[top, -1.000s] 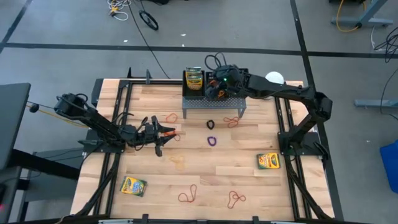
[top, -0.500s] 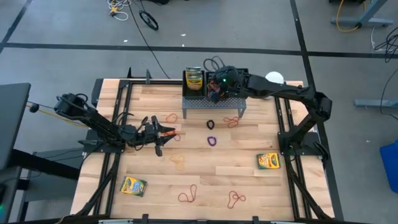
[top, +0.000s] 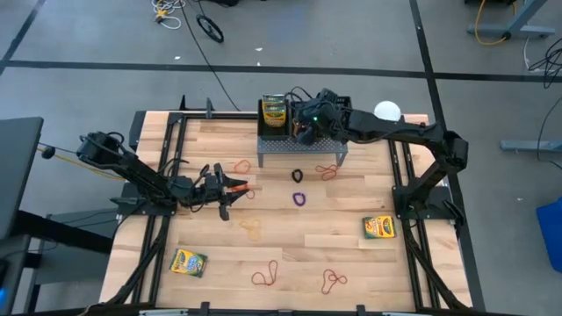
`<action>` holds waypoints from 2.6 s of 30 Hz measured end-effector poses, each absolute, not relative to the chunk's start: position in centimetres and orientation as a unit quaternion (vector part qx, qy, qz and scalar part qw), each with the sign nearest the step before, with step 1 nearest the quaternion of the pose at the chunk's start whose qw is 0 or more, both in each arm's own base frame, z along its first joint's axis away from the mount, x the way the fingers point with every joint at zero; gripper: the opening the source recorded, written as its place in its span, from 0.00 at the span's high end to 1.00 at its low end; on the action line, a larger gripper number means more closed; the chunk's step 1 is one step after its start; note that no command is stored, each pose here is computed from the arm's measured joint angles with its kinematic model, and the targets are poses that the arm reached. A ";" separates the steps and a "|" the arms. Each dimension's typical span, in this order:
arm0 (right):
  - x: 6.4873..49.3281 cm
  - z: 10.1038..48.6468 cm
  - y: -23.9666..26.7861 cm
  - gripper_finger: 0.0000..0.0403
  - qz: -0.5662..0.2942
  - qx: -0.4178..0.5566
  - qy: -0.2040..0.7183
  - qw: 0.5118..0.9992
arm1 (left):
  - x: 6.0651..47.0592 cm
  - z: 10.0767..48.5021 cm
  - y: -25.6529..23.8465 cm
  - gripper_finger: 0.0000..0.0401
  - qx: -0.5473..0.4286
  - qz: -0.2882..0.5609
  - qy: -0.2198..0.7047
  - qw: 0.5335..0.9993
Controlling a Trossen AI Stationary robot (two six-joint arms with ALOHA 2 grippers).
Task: Sort rubber bands into baskets
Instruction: Put the red rubber band into the middle black basket on the shelf
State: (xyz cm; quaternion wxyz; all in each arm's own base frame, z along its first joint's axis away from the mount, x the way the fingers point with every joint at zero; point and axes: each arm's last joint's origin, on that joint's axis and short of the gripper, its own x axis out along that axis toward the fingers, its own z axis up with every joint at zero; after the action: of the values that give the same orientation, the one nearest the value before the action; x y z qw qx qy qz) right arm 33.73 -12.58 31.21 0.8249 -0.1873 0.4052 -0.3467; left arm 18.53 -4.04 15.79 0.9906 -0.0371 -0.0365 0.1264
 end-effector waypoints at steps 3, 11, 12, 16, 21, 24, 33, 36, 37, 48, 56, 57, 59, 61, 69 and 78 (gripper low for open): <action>34.1 31.5 -11.8 0.07 -0.346 -0.256 0.414 0.802 | 18.5 15.8 -4.0 0.67 -0.037 0.126 -0.036 0.991; 35.2 32.4 -9.9 0.07 -0.339 -0.328 0.391 0.791 | 18.5 15.8 -4.0 0.67 -0.037 0.126 -0.036 0.991; 35.2 32.4 -9.9 0.07 -0.337 -0.329 0.390 0.791 | 18.5 15.8 -4.0 0.67 -0.037 0.126 -0.035 0.991; 35.2 31.7 -10.4 0.07 -0.317 -0.293 0.393 0.812 | 18.5 15.8 -4.0 0.67 -0.036 0.126 -0.036 0.991; 34.6 30.5 -12.4 0.07 -0.304 -0.160 0.391 0.854 | 18.5 15.8 -4.0 0.67 -0.041 0.125 -0.036 0.991; 34.3 30.5 -13.3 0.07 -0.302 -0.087 0.371 0.874 | 18.5 15.8 -4.1 0.67 -0.045 0.123 -0.036 0.991; 32.0 30.1 -16.8 0.19 -0.348 0.147 0.337 0.862 | 18.5 15.8 -4.0 0.67 -0.041 0.126 -0.035 0.991; 31.8 30.1 -17.2 0.33 -0.357 0.168 0.330 0.858 | 18.5 15.8 -4.0 0.67 -0.040 0.126 -0.035 0.991; 31.8 30.1 -17.2 0.39 -0.355 0.174 0.328 0.858 | 18.5 15.8 -4.0 0.67 -0.040 0.126 -0.035 0.991; 32.4 30.3 -16.1 0.97 -0.367 0.108 0.337 0.860 | 18.5 15.7 -4.0 0.67 -0.041 0.127 -0.034 0.991; 33.1 30.6 -13.8 0.79 -0.419 -0.112 0.396 0.809 | 18.5 15.7 -4.0 0.67 -0.041 0.128 -0.034 0.990; 33.2 30.7 -13.4 0.76 -0.416 -0.141 0.406 0.801 | 18.5 15.7 -4.0 0.67 -0.041 0.128 -0.034 0.990; 33.4 30.8 -12.7 0.68 -0.412 -0.188 0.422 0.785 | 18.5 15.7 -4.0 0.67 -0.042 0.128 -0.034 0.990; 33.6 30.8 -12.1 0.59 -0.409 -0.226 0.435 0.769 | 18.5 15.7 -4.0 0.67 -0.042 0.128 -0.034 0.990; 34.5 31.6 -10.1 0.24 -0.420 -0.342 0.447 0.712 | 18.5 15.7 -4.0 0.67 -0.042 0.129 -0.034 0.990; 35.7 33.1 -8.8 0.17 -0.448 -0.368 0.388 0.716 | 18.5 15.7 -4.0 0.67 -0.042 0.129 -0.034 0.990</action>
State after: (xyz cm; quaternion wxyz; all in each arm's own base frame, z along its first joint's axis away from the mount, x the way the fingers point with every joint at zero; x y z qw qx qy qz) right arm 35.73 -8.85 33.12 0.7164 -0.3679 0.3879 -0.4483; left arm 18.54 -4.00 15.74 0.9901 -0.0417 -0.0343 0.1293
